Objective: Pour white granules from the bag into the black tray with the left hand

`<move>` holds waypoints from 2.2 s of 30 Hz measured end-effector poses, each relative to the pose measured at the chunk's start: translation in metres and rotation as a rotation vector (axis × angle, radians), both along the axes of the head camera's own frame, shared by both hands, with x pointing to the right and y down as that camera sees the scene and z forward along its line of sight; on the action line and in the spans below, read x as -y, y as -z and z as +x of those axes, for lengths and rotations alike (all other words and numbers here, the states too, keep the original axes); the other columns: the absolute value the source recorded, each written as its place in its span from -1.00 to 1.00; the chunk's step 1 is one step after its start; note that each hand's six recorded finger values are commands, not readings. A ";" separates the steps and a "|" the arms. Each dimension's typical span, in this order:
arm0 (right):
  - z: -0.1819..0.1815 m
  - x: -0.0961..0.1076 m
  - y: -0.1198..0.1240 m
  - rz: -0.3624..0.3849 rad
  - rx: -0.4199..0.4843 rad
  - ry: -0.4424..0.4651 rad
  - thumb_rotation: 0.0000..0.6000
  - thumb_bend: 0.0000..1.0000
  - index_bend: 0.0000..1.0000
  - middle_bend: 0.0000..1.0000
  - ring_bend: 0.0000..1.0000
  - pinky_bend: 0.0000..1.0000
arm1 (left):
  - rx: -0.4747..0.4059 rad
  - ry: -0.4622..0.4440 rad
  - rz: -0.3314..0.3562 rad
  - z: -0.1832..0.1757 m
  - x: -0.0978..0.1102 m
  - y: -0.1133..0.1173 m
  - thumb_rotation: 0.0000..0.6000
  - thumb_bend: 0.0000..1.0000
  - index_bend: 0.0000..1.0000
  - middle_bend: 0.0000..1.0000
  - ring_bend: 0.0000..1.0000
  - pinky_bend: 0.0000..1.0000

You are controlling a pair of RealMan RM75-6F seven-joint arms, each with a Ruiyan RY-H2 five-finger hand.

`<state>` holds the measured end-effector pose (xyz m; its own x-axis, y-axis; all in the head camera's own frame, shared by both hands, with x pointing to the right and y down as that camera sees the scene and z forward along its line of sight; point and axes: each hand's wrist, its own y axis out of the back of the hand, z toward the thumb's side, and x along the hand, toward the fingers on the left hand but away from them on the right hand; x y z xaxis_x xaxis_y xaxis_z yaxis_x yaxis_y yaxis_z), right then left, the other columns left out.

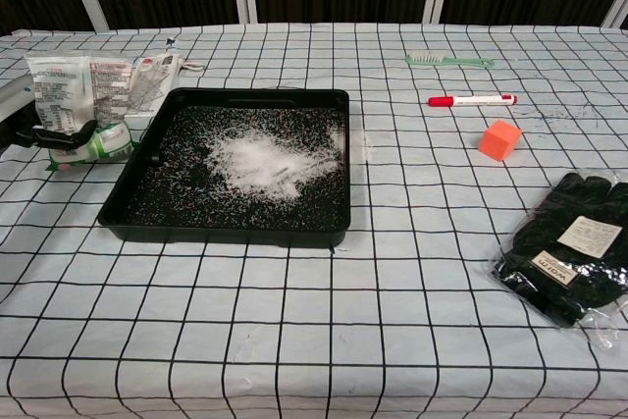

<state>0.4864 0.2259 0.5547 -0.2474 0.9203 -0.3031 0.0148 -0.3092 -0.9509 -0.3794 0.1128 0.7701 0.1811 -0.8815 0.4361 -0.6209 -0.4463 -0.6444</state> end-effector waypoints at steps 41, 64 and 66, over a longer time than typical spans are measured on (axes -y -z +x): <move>-0.003 0.000 0.004 0.034 -0.015 0.009 1.00 -0.77 -0.65 -0.80 -0.71 -0.39 | 0.014 -0.047 0.009 -0.062 -0.018 0.050 1.00 -0.39 -0.66 -0.80 -1.00 -0.65; -0.009 -0.001 0.002 0.015 -0.005 0.031 1.00 -0.77 -0.65 -0.80 -0.71 -0.39 | 0.634 -0.245 0.175 -0.084 -0.060 0.220 1.00 -0.34 -0.66 -0.79 -1.00 -0.72; -0.009 -0.002 0.002 0.014 -0.005 0.032 1.00 -0.77 -0.65 -0.80 -0.71 -0.39 | 0.627 -0.254 0.173 -0.084 -0.065 0.223 1.00 -0.34 -0.66 -0.79 -1.00 -0.72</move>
